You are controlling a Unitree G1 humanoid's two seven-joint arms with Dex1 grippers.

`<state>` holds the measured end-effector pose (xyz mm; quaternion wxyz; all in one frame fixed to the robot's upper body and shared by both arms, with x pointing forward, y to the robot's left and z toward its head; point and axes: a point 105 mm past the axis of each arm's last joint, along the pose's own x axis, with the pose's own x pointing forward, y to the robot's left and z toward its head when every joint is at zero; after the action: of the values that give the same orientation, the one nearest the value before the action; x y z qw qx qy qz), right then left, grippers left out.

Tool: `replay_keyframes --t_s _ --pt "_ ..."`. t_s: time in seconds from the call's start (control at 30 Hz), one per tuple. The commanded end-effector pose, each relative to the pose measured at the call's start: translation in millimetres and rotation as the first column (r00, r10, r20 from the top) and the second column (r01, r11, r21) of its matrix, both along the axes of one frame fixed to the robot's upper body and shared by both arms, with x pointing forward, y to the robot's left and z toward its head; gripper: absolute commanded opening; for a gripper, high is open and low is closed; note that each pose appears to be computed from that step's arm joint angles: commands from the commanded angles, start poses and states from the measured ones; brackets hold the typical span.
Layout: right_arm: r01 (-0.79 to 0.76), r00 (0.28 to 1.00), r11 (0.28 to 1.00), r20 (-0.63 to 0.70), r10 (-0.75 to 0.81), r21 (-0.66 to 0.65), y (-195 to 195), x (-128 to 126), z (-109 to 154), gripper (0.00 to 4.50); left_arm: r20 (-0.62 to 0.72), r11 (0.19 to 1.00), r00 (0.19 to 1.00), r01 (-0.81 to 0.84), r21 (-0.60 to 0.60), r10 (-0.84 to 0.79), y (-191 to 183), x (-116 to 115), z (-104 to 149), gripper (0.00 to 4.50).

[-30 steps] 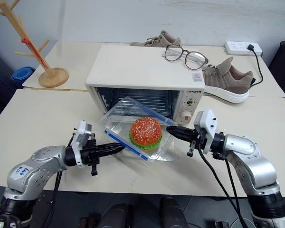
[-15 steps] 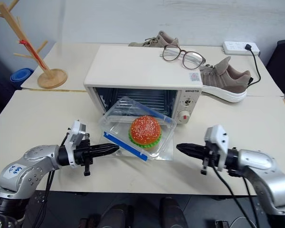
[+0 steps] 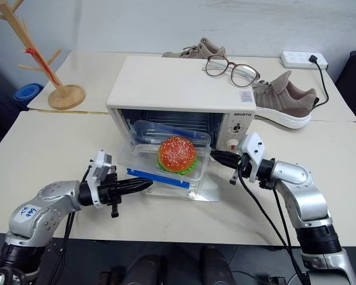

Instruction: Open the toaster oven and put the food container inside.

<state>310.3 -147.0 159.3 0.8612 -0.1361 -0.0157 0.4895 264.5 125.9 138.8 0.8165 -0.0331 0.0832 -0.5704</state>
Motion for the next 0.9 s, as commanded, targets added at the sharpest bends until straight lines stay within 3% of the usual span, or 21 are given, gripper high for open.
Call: replay_keyframes --t_s 0.03,0.2,0.33,0.53,0.63,0.9 --pt "-0.084 0.996 0.996 -0.018 0.083 -0.024 -14 -26 12 0.05 0.043 1.000 0.999 -0.016 0.010 0.016 6 1 5 0.00" --pt "-0.236 0.944 0.971 -0.243 0.223 -0.026 -7 -75 -10 0.05 0.018 0.999 1.000 -0.011 0.048 0.010 20 -9 4 0.00" --pt "-0.309 0.907 0.949 -0.281 0.312 0.057 23 -90 -15 0.05 0.010 0.999 0.999 -0.049 0.012 0.049 27 -12 9 0.00" --pt "-0.265 0.946 0.960 -0.168 0.278 0.096 52 -61 -9 0.05 0.069 0.992 0.990 -0.127 0.002 0.127 18 3 6 0.00" --pt "-0.162 0.983 0.978 -0.062 0.171 0.131 58 -36 2 0.05 0.100 0.983 0.978 -0.178 -0.051 0.182 11 16 13 0.00" --pt "-0.094 0.995 0.986 0.057 0.087 0.135 66 -4 10 0.05 0.145 0.942 0.939 -0.285 -0.178 0.312 0 45 29 0.00"
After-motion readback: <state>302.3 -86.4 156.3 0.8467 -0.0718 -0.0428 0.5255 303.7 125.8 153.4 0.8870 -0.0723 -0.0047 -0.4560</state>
